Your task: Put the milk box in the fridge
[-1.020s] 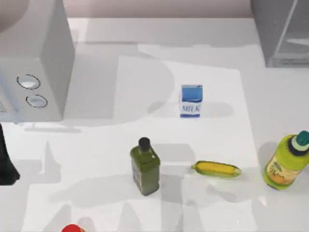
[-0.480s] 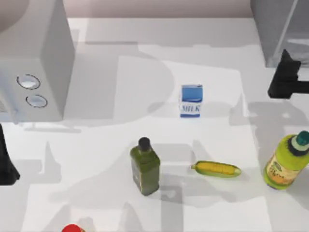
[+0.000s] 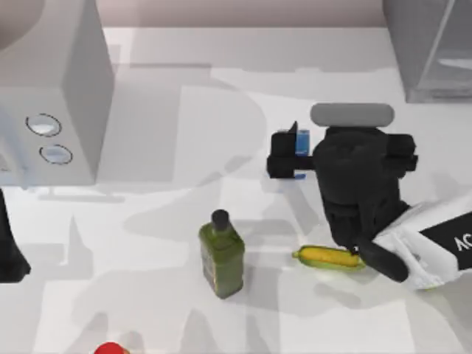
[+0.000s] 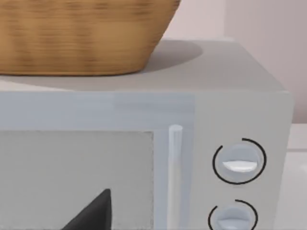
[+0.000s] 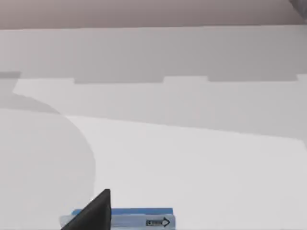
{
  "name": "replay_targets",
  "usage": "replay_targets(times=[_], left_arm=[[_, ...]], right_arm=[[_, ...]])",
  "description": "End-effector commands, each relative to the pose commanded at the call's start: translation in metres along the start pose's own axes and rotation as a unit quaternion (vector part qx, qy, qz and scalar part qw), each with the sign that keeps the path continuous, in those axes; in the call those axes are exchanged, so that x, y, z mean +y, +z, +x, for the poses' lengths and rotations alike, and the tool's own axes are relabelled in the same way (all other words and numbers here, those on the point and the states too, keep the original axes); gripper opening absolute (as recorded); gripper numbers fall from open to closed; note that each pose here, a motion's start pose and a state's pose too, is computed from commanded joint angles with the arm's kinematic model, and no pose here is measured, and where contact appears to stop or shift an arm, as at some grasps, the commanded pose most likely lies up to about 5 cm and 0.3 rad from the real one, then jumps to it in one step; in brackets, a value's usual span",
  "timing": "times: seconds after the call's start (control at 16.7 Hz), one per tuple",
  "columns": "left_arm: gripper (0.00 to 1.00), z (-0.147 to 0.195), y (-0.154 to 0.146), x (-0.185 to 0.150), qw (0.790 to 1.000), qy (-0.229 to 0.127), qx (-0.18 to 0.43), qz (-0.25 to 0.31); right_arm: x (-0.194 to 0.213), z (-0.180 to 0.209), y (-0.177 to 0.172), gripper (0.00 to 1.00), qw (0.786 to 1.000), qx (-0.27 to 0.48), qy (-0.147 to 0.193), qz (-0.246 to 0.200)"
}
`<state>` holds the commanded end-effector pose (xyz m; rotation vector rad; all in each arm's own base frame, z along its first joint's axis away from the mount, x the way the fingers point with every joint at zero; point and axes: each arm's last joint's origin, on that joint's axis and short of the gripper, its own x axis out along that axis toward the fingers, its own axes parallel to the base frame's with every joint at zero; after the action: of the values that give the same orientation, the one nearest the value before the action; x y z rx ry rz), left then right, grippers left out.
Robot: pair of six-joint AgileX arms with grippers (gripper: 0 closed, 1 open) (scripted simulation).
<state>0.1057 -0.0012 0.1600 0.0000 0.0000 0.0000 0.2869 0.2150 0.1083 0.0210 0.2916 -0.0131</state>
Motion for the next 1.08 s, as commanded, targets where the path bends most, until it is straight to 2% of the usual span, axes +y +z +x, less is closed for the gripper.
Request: replay_targets(times=[0.18,0.36,0.78,1.08], left_arm=[[1.0,0.0,0.0,0.0,1.0,0.0,0.0,0.0],[1.0,0.0,0.0,0.0,1.0,0.0,0.0,0.0],[1.0,0.0,0.0,0.0,1.0,0.0,0.0,0.0],[1.0,0.0,0.0,0.0,1.0,0.0,0.0,0.0]], right_arm=[[0.028,0.009,-0.037,1.0,1.0,0.004,-0.001,-0.007],[0.041,0.012,-0.055,1.0,1.0,0.004,0.0,-0.01],[0.041,0.016,-0.056,1.0,1.0,0.005,-0.001,-0.01],[0.042,0.051,-0.056,1.0,1.0,0.004,0.0,-0.01]])
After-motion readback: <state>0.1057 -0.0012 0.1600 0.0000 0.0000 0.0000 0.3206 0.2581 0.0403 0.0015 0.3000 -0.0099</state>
